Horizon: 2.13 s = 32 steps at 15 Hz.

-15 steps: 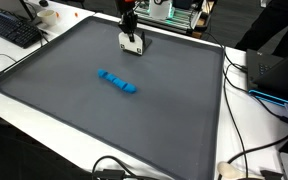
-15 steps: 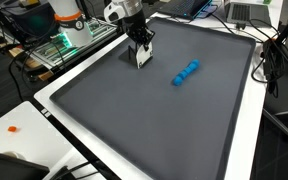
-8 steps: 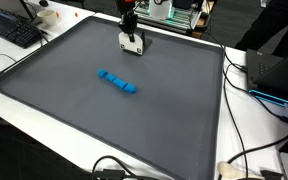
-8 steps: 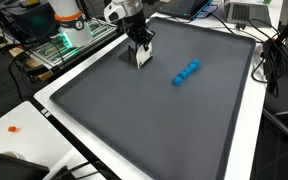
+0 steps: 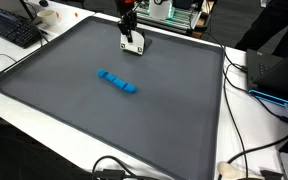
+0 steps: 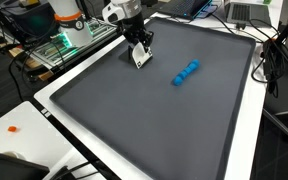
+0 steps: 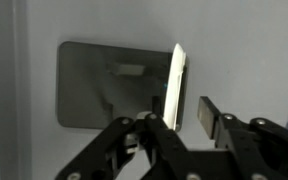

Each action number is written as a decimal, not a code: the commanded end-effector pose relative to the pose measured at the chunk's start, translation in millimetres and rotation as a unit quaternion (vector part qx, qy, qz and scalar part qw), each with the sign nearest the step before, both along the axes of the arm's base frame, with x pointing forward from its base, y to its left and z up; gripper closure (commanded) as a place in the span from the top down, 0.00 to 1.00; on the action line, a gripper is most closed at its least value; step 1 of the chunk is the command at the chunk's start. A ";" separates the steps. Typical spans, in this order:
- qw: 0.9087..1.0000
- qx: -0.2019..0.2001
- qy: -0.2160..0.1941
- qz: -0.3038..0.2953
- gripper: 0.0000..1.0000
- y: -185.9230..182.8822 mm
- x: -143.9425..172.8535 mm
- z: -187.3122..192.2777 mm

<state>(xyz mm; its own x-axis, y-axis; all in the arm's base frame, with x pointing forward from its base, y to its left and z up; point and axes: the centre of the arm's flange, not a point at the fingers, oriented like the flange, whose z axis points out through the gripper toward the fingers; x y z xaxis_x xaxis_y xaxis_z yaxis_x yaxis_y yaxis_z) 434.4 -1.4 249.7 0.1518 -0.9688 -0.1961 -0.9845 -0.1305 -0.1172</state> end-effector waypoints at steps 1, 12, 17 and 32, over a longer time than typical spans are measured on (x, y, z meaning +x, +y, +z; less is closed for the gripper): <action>1.000 -0.011 0.015 0.007 0.74 -7.1 -2.2 12.1; 0.986 -0.063 0.062 0.142 1.00 11.6 21.0 79.4; 0.958 -0.092 0.036 0.270 1.00 28.1 48.6 127.8; 0.769 -0.098 -0.045 0.629 1.00 81.5 105.9 161.6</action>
